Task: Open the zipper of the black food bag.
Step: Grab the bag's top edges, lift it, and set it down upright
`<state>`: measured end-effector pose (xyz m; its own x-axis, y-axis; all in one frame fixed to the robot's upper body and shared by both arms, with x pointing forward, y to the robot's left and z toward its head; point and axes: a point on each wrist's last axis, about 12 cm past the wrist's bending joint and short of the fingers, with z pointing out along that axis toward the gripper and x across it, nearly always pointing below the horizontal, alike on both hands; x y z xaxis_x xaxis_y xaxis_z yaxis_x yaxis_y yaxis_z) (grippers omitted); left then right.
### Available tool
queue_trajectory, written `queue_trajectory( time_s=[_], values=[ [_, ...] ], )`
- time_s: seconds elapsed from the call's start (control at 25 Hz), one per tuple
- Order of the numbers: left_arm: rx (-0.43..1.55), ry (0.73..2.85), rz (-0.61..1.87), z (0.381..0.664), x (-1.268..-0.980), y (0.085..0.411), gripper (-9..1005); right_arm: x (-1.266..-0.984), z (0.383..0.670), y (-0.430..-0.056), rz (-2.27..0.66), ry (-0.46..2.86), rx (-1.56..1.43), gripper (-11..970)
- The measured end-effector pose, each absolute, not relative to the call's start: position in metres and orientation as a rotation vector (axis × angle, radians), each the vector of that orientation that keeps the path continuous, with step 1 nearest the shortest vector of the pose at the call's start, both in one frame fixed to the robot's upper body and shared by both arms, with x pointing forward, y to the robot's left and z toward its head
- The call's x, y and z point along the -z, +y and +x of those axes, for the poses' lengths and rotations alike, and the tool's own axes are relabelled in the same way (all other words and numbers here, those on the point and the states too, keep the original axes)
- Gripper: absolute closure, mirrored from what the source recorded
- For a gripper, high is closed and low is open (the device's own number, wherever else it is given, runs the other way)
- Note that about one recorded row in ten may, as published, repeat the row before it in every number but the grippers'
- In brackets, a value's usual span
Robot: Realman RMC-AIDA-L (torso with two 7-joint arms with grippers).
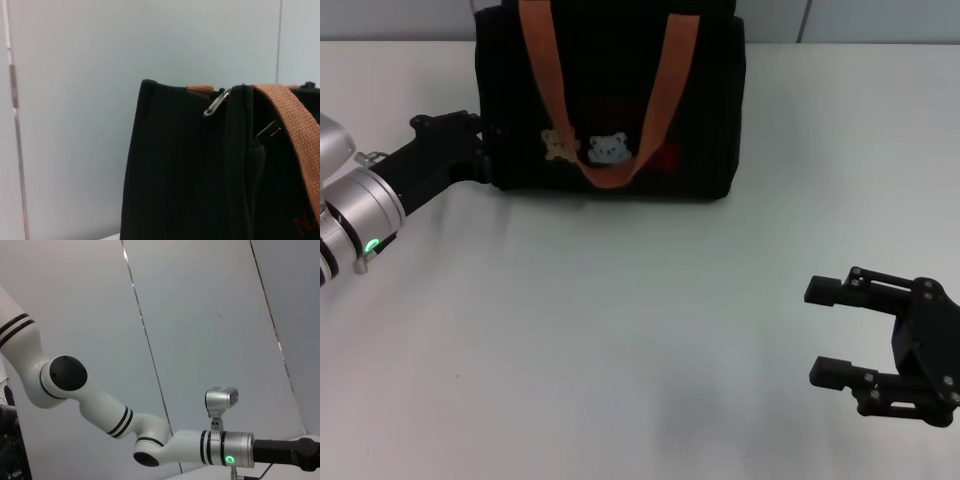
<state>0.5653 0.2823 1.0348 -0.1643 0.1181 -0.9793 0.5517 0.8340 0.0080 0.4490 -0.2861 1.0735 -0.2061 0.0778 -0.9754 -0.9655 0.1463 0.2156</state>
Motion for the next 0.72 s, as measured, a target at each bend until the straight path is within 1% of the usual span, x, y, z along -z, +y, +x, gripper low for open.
queue_trajectory(
  time_s=[0.72],
  values=[
    [0.384,1.701,0.499,0.5642,-1.0346,0.2865,912,-1.0739,0.4560,-0.2817,-0.943,1.391,-1.270,295]
  ],
)
